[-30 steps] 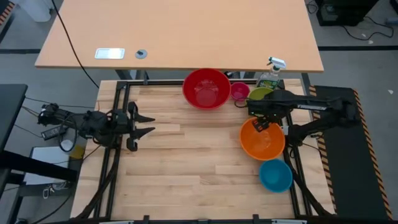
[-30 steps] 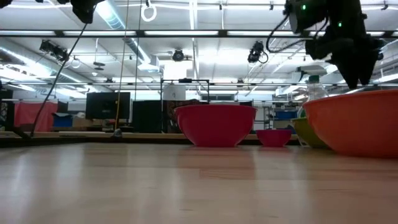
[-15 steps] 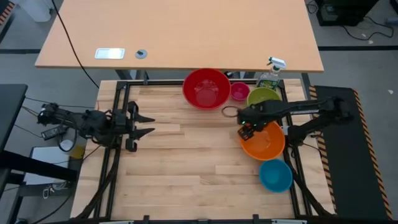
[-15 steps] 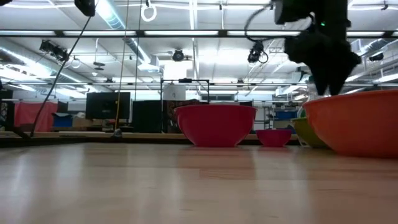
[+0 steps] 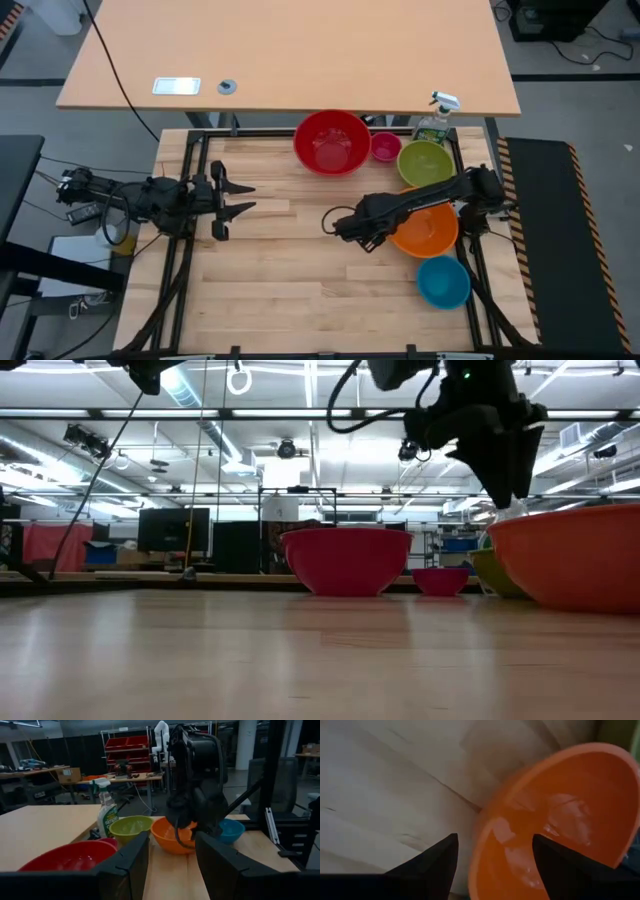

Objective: Nest bowls inside each other
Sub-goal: Stack the big orange bowl on top of the big red bowl

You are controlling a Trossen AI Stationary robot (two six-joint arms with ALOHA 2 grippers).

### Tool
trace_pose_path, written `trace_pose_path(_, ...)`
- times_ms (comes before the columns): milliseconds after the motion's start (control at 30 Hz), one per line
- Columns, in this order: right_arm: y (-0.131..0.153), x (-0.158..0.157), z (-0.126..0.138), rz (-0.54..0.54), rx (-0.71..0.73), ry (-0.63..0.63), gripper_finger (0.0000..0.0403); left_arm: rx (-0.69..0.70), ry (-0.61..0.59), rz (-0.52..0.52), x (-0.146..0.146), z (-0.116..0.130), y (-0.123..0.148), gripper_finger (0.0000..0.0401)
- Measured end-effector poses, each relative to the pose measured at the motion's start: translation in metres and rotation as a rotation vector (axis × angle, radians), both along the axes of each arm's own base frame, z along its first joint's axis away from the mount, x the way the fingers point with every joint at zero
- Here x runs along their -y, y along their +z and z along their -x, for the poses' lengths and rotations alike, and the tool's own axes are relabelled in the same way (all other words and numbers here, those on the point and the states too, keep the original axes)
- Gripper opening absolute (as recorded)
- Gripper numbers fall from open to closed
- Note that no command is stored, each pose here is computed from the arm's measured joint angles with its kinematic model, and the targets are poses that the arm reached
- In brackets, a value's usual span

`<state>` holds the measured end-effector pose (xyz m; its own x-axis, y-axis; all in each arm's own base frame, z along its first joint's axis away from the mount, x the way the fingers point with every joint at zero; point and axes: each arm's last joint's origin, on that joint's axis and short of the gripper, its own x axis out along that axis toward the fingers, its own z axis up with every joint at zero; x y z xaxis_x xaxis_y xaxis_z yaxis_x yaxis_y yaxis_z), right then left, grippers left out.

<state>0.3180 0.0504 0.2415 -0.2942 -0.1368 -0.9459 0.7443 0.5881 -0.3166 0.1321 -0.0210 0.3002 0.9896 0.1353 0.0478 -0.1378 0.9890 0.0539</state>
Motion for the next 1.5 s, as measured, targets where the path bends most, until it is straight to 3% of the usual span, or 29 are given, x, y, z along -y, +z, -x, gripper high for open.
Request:
trace_pose_path(167,-0.015,0.0,0.001,-0.026,-0.042,0.038,0.0245,-0.005,-0.003,0.004,0.0,0.0,-0.001,0.0165)
trace_pose_path(400,-0.025,0.002,0.02,-0.034,0.024,-0.027,0.0209,-0.021,-0.002,-0.003,0.0,0.003,-0.002,0.0165)
trace_pose_path(567,-0.04,0.0,0.031,-0.063,-0.019,-0.043,0.0177,-0.02,-0.002,-0.004,0.0,0.003,-0.002,0.0165)
trace_pose_path(733,-0.056,-0.002,0.033,-0.102,-0.014,-0.048,0.013,-0.019,-0.002,-0.004,0.0,0.003,-0.001,0.0165)
trace_pose_path(1000,-0.057,-0.005,0.031,-0.142,0.013,-0.056,0.0031,-0.014,-0.002,-0.005,0.0,0.003,-0.001,0.0165)
trace_pose_path(1100,-0.057,-0.006,0.028,-0.163,0.034,-0.036,0.0014,-0.014,-0.002,-0.005,0.0,0.003,-0.001,0.0165)
trace_pose_path(1267,-0.046,-0.012,0.018,-0.179,0.107,0.007,0.0028,-0.014,-0.002,-0.005,0.0,0.003,-0.001,0.0165)
trace_pose_path(1500,-0.001,-0.026,-0.006,-0.152,0.269,0.165,0.002,-0.021,-0.002,-0.006,0.0,0.003,-0.002,0.0165)
